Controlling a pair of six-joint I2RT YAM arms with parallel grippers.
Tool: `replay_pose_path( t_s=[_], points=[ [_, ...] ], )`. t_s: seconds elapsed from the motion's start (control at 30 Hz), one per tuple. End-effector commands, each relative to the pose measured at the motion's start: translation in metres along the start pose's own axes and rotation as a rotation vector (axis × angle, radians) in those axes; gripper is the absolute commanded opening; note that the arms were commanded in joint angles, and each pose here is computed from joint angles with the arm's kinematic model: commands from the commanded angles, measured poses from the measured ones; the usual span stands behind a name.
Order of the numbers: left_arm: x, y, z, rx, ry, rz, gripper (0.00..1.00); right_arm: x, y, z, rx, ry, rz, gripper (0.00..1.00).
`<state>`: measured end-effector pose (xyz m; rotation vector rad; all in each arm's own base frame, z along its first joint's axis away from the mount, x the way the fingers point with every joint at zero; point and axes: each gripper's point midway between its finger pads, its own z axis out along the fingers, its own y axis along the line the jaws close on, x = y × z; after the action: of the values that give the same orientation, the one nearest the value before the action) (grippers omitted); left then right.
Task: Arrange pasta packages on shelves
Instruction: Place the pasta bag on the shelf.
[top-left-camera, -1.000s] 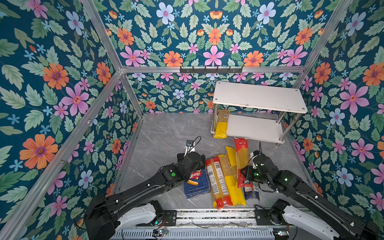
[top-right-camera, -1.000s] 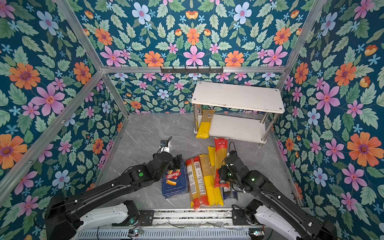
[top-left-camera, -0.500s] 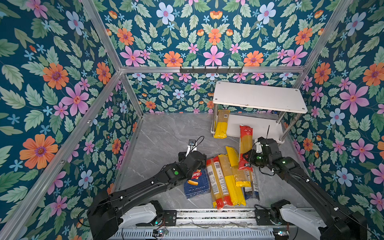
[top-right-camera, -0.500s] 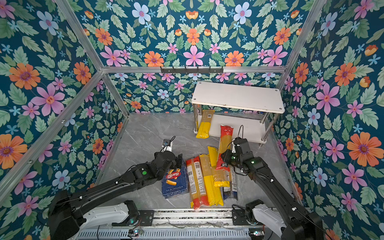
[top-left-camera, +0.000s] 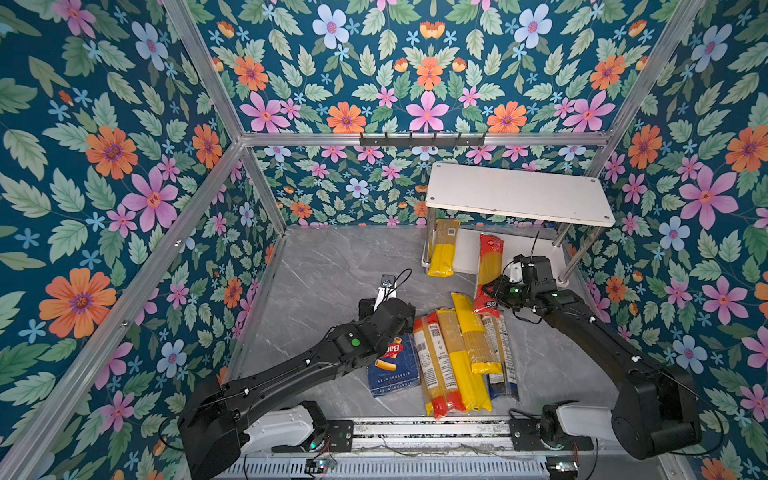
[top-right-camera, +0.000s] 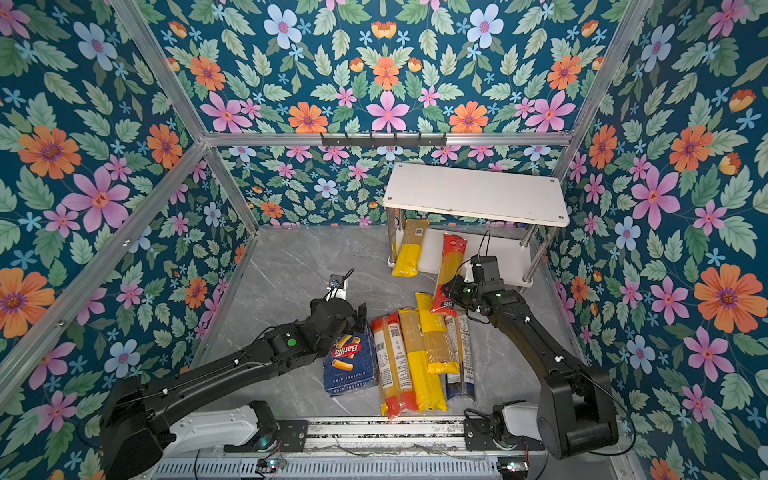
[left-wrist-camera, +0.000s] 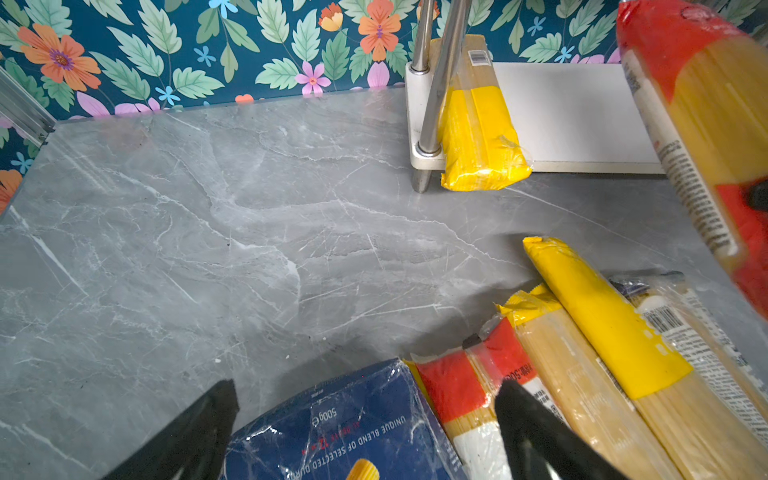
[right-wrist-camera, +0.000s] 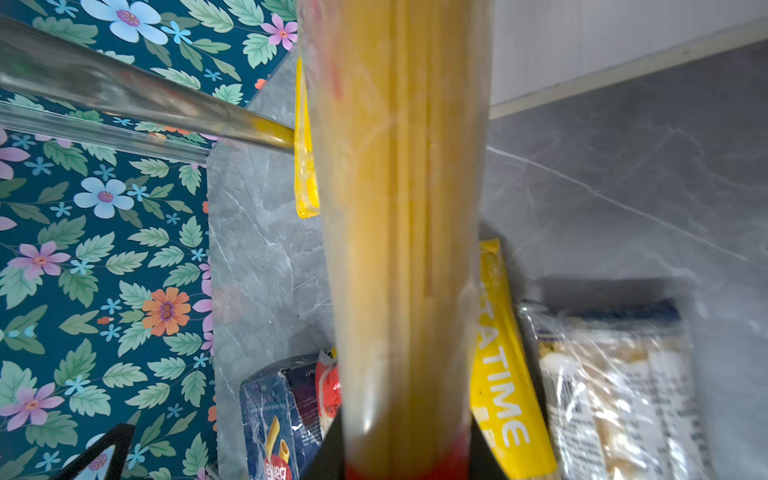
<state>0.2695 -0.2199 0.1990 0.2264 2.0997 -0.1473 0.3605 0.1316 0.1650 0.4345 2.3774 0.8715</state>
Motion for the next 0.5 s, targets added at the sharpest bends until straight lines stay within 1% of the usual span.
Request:
replay_pose_path(
  t_s=[0.0,0.13,0.23,0.43,0.47],
  points=[
    [-0.01,0.003,-0.001,-0.025,-0.026,0.025,1.0,-0.037,0.034,0.003,-0.152,-0.108,-0.053,0.15],
    [-0.019,-0.004,-0.002,-0.003,-0.039,0.033,1.0,-0.059,0.035,0.016,-0.26,-0.124,0.017,0.16],
    [-0.026,-0.007,-0.003,0.002,-0.048,0.037,1.0,-0.074,0.033,0.025,-0.313,-0.142,0.045,0.16],
    [-0.036,-0.006,-0.005,-0.015,-0.061,0.051,1.0,-0.091,0.032,0.045,-0.314,-0.129,0.039,0.16],
    [-0.037,-0.005,-0.005,-0.018,-0.064,0.051,1.0,-0.09,0.025,0.056,-0.303,-0.11,0.052,0.17]
  ],
)
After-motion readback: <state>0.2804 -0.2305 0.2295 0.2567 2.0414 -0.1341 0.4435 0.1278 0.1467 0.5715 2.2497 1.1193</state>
